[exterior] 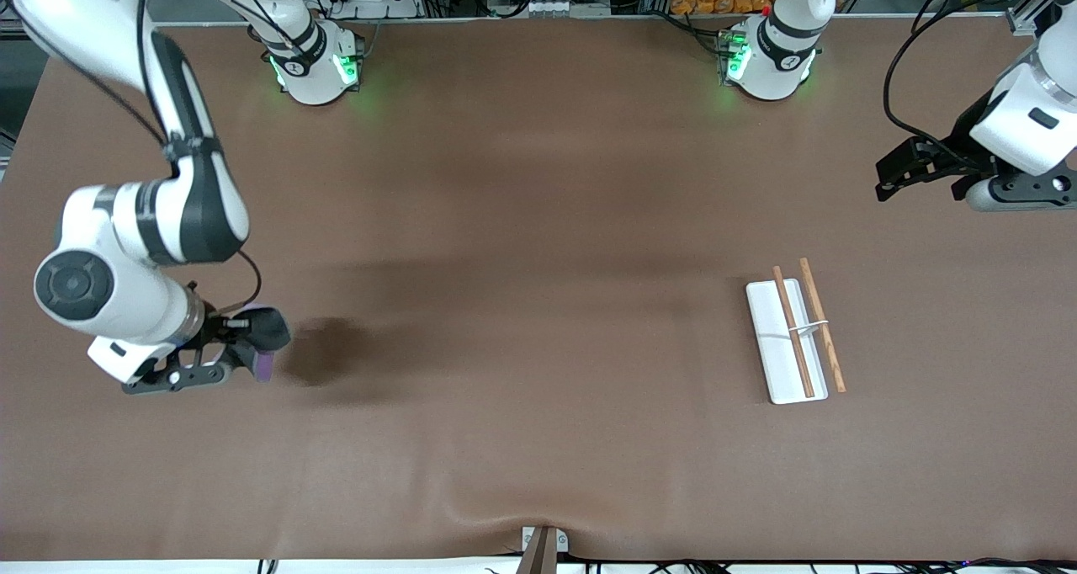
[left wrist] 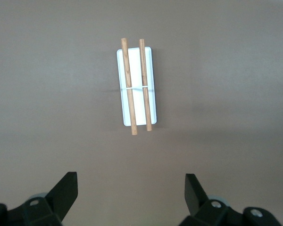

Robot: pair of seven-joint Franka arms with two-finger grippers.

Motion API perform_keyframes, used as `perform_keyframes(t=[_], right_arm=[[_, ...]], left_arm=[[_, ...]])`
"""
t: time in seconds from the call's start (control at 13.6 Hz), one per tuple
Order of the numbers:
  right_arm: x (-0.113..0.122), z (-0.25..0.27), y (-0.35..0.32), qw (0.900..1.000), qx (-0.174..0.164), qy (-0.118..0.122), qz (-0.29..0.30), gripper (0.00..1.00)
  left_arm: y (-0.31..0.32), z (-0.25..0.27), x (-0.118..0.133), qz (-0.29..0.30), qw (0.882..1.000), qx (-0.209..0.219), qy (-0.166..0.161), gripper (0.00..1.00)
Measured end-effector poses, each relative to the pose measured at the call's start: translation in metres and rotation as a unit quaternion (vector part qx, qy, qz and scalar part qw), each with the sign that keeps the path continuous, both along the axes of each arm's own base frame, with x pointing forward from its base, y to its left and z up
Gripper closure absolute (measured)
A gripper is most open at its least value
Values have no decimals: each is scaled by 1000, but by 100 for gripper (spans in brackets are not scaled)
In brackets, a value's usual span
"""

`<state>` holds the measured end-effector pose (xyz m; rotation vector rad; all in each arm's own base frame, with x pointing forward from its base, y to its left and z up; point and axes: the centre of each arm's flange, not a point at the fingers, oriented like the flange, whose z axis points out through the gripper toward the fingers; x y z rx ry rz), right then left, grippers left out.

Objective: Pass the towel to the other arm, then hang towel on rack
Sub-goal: 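Lift the towel with the right gripper while the left gripper approaches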

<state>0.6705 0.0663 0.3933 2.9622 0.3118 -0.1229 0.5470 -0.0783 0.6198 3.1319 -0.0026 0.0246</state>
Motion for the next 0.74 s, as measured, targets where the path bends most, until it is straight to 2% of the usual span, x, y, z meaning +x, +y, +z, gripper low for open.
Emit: perform_keyframes(t=[0.15,0.37,0.59,0.74], right_arm=[[-12,33,45,998,-2,0,57,98],[-32,69,125,987,1,-14,158,98],[-59,85,207,972,4,-27,235,98],[-80,96,257,952,7,-34,303,98]], left_arm=[[-9,-5,3,-8,1000,-1,0,0],[-18,-14,11,-13,1000,-5,-4,0],[-29,-23,16,10,1000,-15,-3,0],[-40,-27,17,25,1000,-17,0,0]])
